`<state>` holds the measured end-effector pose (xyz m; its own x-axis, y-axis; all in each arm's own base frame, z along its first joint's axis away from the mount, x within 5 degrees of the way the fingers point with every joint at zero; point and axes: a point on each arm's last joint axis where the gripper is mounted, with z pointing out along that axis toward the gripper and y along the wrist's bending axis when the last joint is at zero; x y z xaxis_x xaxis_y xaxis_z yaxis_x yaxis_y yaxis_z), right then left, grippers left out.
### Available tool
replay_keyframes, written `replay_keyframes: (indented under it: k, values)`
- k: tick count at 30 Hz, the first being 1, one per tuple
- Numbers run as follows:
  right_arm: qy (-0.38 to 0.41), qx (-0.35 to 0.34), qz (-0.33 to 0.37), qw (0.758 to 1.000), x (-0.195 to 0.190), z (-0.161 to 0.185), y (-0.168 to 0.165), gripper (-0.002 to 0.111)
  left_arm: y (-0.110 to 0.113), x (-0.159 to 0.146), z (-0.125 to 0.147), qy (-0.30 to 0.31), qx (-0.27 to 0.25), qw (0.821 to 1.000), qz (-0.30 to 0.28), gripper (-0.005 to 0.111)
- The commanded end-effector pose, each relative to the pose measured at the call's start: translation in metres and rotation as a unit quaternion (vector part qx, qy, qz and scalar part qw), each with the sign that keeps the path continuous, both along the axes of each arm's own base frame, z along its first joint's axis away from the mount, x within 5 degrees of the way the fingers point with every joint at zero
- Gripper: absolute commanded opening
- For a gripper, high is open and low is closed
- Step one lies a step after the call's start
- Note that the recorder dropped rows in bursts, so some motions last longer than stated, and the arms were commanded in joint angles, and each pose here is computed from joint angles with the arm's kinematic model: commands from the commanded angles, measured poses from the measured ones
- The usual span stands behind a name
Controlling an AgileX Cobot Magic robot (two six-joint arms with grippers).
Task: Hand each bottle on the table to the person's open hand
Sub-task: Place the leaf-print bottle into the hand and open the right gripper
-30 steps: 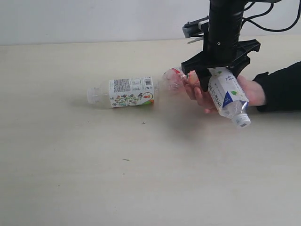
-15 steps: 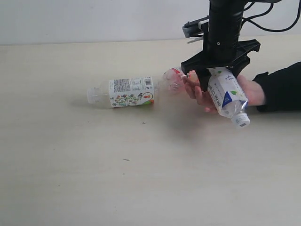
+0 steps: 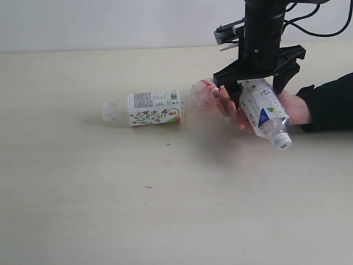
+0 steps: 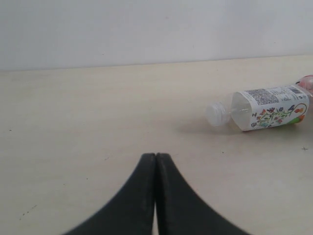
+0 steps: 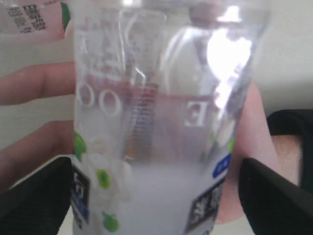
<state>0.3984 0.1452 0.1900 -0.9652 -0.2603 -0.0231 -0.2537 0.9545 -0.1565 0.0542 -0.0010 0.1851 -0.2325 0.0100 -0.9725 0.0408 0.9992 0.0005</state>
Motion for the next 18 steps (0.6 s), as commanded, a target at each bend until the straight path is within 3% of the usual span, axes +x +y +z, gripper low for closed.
replay_keyframes:
  k: [1, 8, 18]
  values:
    - [-0.012, -0.012, 0.004, 1.0, 0.002, 0.002, -0.002, 0.09, 0.0, 0.0, 0.0, -0.003, -0.005, 1.0, -0.002, 0.003]
    - [-0.034, -0.013, 0.006, 0.999, 0.0, 0.019, -0.004, 0.09, 0.0, 0.0, 0.0, -0.003, -0.005, 1.0, -0.002, 0.003]
    - [-0.088, 0.033, -0.001, 0.996, -0.015, 0.074, -0.006, 0.089, 0.0, 0.0, 0.0, -0.003, -0.005, 1.0, -0.002, 0.003]
